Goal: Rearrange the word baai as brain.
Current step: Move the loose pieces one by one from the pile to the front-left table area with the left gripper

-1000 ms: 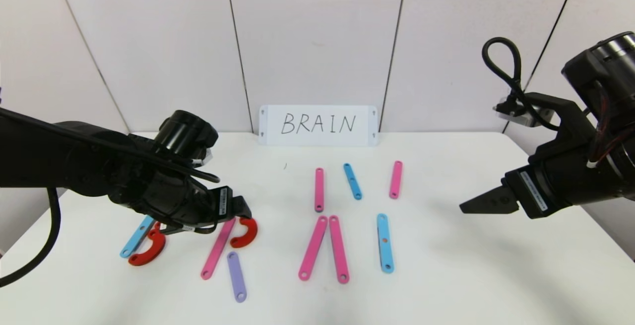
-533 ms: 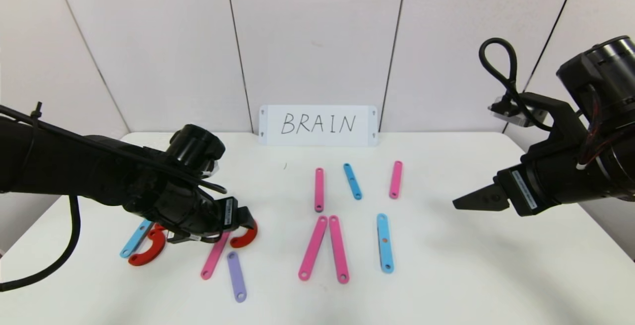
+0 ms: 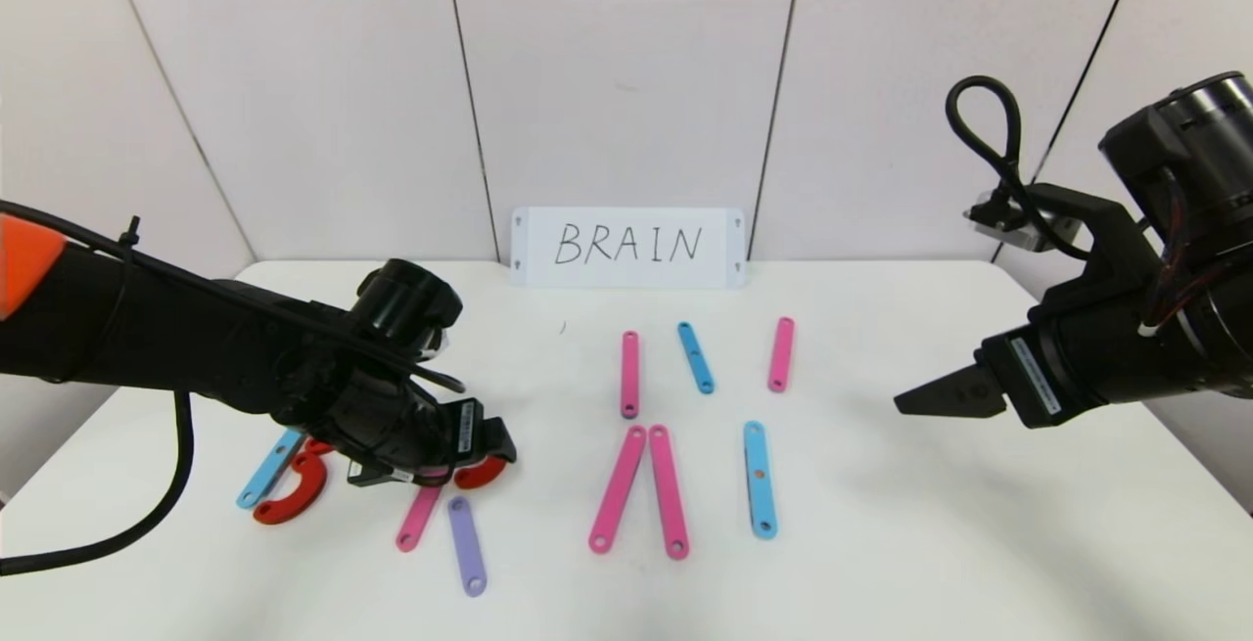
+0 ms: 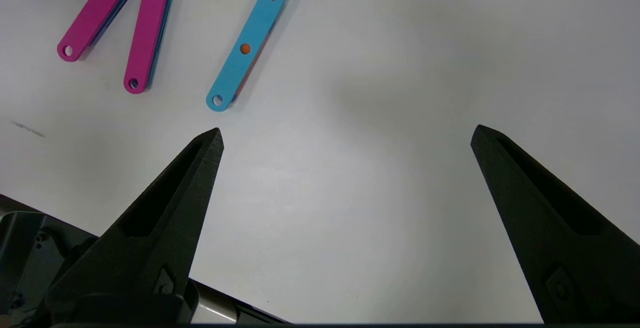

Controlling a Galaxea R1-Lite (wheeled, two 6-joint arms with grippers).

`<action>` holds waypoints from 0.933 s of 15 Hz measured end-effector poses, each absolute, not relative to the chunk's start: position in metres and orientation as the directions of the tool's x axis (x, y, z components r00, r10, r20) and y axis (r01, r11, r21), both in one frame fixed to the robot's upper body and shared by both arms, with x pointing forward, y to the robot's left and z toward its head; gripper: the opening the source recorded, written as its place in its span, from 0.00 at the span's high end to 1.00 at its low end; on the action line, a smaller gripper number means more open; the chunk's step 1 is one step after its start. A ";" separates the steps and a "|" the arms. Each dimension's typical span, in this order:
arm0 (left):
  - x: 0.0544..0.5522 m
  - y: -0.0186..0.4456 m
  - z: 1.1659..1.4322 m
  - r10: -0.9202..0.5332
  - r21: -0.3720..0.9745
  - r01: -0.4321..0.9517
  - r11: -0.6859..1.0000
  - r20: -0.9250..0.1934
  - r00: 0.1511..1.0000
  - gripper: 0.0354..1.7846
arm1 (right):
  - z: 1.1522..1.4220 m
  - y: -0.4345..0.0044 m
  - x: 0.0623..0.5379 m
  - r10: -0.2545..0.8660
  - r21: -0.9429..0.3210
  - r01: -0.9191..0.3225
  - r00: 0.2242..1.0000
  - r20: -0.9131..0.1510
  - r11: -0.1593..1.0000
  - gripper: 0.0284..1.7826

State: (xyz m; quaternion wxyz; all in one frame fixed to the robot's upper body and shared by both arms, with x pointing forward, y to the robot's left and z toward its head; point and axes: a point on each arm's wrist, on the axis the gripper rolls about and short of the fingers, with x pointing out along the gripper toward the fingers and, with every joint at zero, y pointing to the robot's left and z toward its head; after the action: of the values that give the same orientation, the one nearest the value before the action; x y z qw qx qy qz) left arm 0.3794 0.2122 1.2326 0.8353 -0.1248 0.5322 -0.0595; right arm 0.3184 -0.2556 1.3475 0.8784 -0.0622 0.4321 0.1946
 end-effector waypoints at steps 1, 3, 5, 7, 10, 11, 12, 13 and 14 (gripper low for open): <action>0.379 0.211 1.232 -0.233 -0.271 -0.031 0.962 -0.875 0.423 0.03 | 1.347 -0.256 0.318 0.288 0.059 -0.395 0.551 -0.783 0.917 0.03; 0.378 0.210 1.232 -0.235 -0.271 -0.027 0.962 -0.876 0.421 0.03 | 1.348 -0.256 0.318 0.289 0.059 -0.396 0.552 -0.782 0.916 0.03; 0.377 0.208 1.231 -0.238 -0.270 -0.020 0.963 -0.877 0.418 0.03 | 1.348 -0.255 0.318 0.289 0.059 -0.397 0.551 -0.783 0.916 0.03; 0.375 0.205 1.231 -0.241 -0.270 -0.011 0.963 -0.878 0.414 0.03 | 1.348 -0.255 0.318 0.288 0.059 -0.396 0.551 -0.783 0.916 0.03; 0.373 0.202 1.230 -0.244 -0.268 -0.001 0.963 -0.879 0.409 0.03 | 1.348 -0.256 0.318 0.289 0.059 -0.396 0.551 -0.783 0.916 0.03; 0.373 0.201 1.230 -0.245 -0.267 0.002 0.964 -0.880 0.408 0.03 | 1.348 -0.256 0.318 0.289 0.059 -0.397 0.551 -0.783 0.916 0.03; 0.373 0.201 1.230 -0.243 -0.266 0.002 0.964 -0.880 0.408 0.03 | 1.348 -0.255 0.317 0.289 0.059 -0.397 0.551 -0.783 0.916 0.03; 0.373 0.201 1.230 -0.243 -0.265 0.002 0.964 -0.880 0.409 0.03 | 1.347 -0.255 0.317 0.291 0.059 -0.400 0.550 -0.783 0.915 0.03; 0.373 0.201 1.230 -0.242 -0.265 0.002 0.964 -0.880 0.409 0.03 | 1.347 -0.254 0.317 0.291 0.059 -0.402 0.547 -0.784 0.914 0.03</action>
State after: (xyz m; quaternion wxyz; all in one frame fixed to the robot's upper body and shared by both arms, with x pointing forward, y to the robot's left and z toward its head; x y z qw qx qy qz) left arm 0.3726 0.2013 1.2295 0.8318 -0.1116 0.5388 -0.0733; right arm 0.3170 -0.2541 1.3471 0.8773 -0.0640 0.4326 0.1977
